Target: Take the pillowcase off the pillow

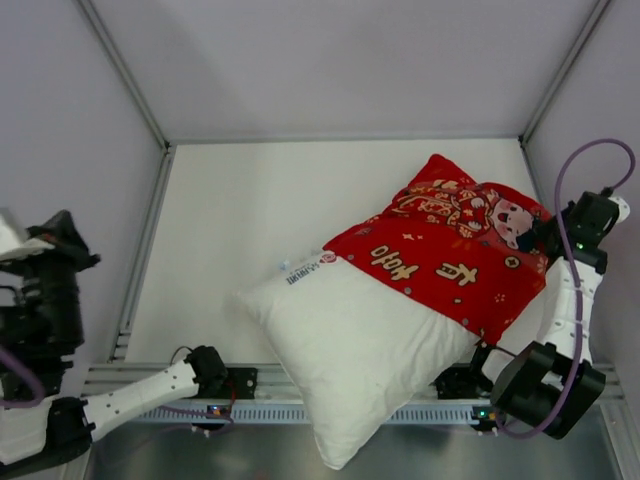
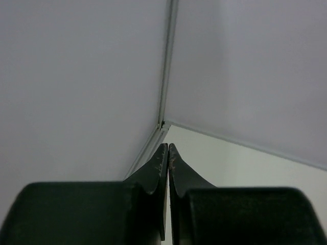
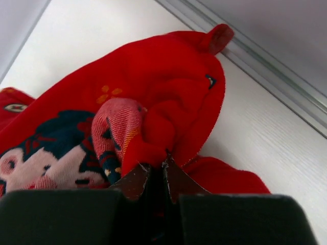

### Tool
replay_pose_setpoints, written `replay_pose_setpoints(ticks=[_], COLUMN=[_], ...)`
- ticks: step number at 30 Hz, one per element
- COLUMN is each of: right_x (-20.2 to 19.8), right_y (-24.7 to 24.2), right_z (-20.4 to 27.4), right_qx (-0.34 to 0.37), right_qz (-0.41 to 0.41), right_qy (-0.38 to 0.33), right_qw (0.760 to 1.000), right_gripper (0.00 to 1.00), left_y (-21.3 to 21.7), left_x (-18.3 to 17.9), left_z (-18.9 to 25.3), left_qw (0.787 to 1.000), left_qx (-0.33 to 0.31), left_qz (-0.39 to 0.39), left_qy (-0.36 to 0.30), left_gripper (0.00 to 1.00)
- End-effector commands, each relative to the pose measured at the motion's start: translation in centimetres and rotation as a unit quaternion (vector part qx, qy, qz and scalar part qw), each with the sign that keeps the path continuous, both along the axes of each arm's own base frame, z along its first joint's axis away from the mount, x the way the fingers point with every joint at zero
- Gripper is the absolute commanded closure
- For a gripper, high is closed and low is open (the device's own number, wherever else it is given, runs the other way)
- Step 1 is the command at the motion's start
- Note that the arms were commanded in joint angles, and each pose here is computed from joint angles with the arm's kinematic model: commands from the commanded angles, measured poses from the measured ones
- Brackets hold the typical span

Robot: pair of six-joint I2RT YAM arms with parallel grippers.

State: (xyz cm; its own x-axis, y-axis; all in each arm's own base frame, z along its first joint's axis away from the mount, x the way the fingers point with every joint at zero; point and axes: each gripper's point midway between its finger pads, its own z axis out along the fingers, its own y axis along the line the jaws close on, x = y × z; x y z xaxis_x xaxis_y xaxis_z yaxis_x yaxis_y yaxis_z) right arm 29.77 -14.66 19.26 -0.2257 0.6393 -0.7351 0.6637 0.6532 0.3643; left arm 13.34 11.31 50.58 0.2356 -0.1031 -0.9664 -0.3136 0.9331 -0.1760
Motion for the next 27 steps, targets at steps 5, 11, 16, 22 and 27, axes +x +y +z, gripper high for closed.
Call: replay_pose_setpoints(ticks=[5, 11, 16, 22, 27], right_x=[2.0, 0.4, -1.7, -4.4, -4.1], right_y=[4.2, 5.4, 7.3, 8.3, 10.4], right_z=[3.0, 6.7, 8.2, 5.3, 0.2], right_qx=[-0.015, -0.046, -0.062, -0.061, -0.011], right_qz=[0.114, 0.118, 0.119, 0.120, 0.164], right_qy=[-0.080, -0.119, -0.139, -0.122, -0.093], right_qw=[0.990, 0.985, 0.981, 0.983, 0.982], right_gripper=[0.39, 0.04, 0.01, 0.09, 0.16], left_y=[-17.7, -27.1, -30.5, -31.1, -29.8], left_x=[8.0, 9.5, 11.0, 13.8, 16.2], left_z=[-7.6, -13.1, -18.2, -23.1, -28.3], left_qw=[0.963, 0.920, 0.912, 0.927, 0.930], left_qx=[0.159, 0.134, 0.099, 0.068, 0.027], left_qz=[-0.197, -0.338, -0.335, -0.263, -0.210], left_qy=[0.093, 0.148, 0.217, 0.260, 0.301], left_gripper=[0.64, 0.26, 0.18, 0.17, 0.17])
